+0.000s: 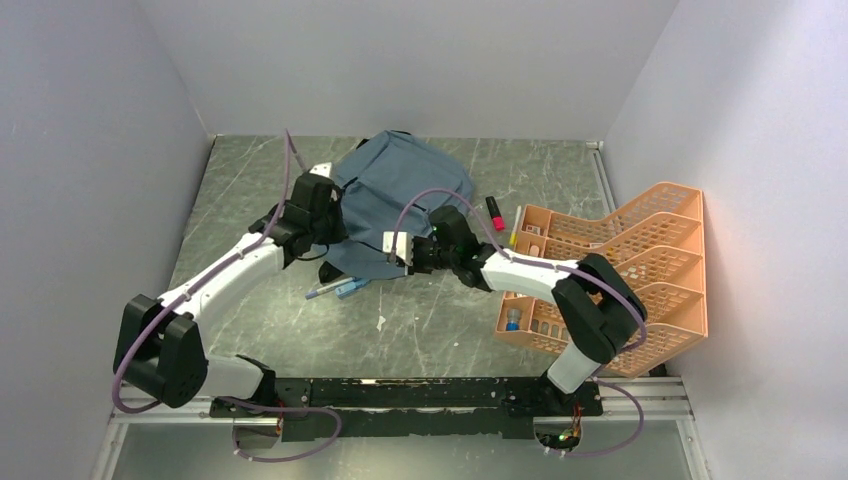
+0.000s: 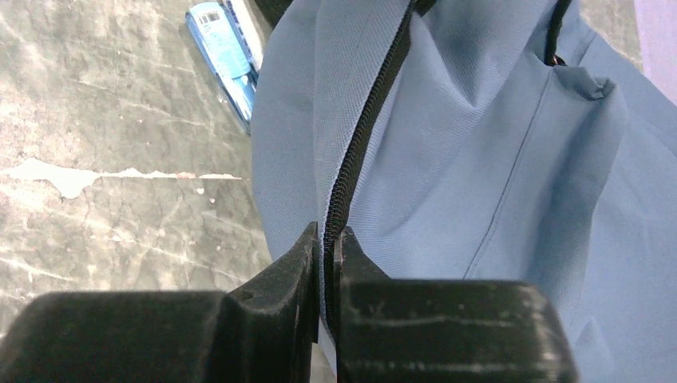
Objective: Pack the student bag
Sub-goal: Zip the student bag at the center of the board.
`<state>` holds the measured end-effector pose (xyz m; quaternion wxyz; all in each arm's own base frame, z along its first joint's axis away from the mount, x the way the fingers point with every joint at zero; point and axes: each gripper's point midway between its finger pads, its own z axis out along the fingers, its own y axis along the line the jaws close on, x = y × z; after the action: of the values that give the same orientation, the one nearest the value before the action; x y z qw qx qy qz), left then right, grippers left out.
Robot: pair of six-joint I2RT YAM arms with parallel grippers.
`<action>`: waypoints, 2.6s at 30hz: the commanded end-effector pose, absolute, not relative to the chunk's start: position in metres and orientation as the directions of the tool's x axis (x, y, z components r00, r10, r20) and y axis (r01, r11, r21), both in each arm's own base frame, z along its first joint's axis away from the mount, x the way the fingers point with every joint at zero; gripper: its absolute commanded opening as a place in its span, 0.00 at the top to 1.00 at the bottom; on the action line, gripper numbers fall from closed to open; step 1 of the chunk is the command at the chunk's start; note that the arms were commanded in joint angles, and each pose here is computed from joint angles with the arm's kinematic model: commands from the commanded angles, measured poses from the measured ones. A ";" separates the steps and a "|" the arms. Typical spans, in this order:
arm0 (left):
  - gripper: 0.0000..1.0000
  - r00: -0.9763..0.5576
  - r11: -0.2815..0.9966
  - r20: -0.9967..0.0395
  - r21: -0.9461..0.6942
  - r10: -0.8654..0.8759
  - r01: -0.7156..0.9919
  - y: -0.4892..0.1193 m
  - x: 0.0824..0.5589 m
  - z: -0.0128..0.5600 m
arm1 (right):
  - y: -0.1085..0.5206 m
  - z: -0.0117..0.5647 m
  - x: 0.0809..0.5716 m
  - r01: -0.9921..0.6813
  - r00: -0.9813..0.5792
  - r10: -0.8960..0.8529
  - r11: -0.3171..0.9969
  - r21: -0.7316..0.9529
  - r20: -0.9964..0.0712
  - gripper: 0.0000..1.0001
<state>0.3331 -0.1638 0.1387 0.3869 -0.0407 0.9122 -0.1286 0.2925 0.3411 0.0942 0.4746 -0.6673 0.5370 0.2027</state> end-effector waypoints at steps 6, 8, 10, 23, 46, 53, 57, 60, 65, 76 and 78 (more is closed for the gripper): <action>0.95 -0.614 0.981 -0.766 -0.158 -0.194 -0.112 -0.105 0.373 0.171 | 0.302 0.079 0.283 -0.904 0.322 -0.668 -0.008 -0.427 -0.671 0.98; 0.95 -0.613 0.979 -0.763 -0.149 -0.204 -0.140 -0.096 0.379 0.172 | 0.296 0.077 0.285 -0.908 0.312 -0.693 -0.016 -0.419 -0.650 0.97; 0.95 -0.608 0.977 -0.766 -0.138 -0.208 -0.159 -0.089 0.388 0.173 | 0.291 0.076 0.286 -0.910 0.304 -0.718 -0.024 -0.413 -0.626 0.97; 0.95 -0.554 0.982 -0.812 -0.182 -0.182 -0.056 -0.088 0.423 0.177 | 0.292 0.113 0.279 -0.934 0.245 -0.651 0.041 -0.356 -0.718 0.76; 0.95 -0.526 0.959 -0.827 -0.274 -0.198 0.069 -0.106 0.418 0.183 | 0.433 0.211 0.324 -0.865 -0.127 -0.153 0.500 0.034 -0.980 0.44; 0.95 -0.522 0.956 -0.829 -0.283 -0.201 0.081 -0.108 0.417 0.185 | 0.465 0.183 0.347 -0.847 -0.142 -0.179 0.531 0.026 -0.974 0.41; 0.95 -0.524 0.954 -0.827 -0.288 -0.202 0.087 -0.109 0.417 0.184 | 0.476 0.165 0.354 -0.850 -0.143 -0.215 0.527 0.008 -0.966 0.44; 0.95 -0.525 0.953 -0.826 -0.289 -0.202 0.088 -0.109 0.417 0.184 | 0.478 0.150 0.356 -0.849 -0.144 -0.243 0.529 -0.007 -0.959 0.51; 0.95 -0.527 0.949 -0.824 -0.300 -0.207 0.097 -0.111 0.417 0.184 | 0.479 0.141 0.351 -0.860 -0.142 -0.248 0.510 -0.005 -0.958 0.74; 0.95 -0.541 0.943 -0.808 -0.323 -0.232 0.079 -0.108 0.427 0.181 | 0.477 0.142 0.292 -0.974 -0.063 -0.310 0.228 -0.010 -0.949 1.00; 0.95 -0.549 0.947 -0.800 -0.319 -0.242 0.048 -0.105 0.431 0.178 | 0.471 0.142 0.284 -0.980 -0.044 -0.325 0.196 -0.022 -0.945 1.00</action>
<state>0.4085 -0.1079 0.1561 0.4406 -0.0420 0.8843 -0.1488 0.3224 0.4735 0.1287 0.4827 -0.4629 0.6696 0.3231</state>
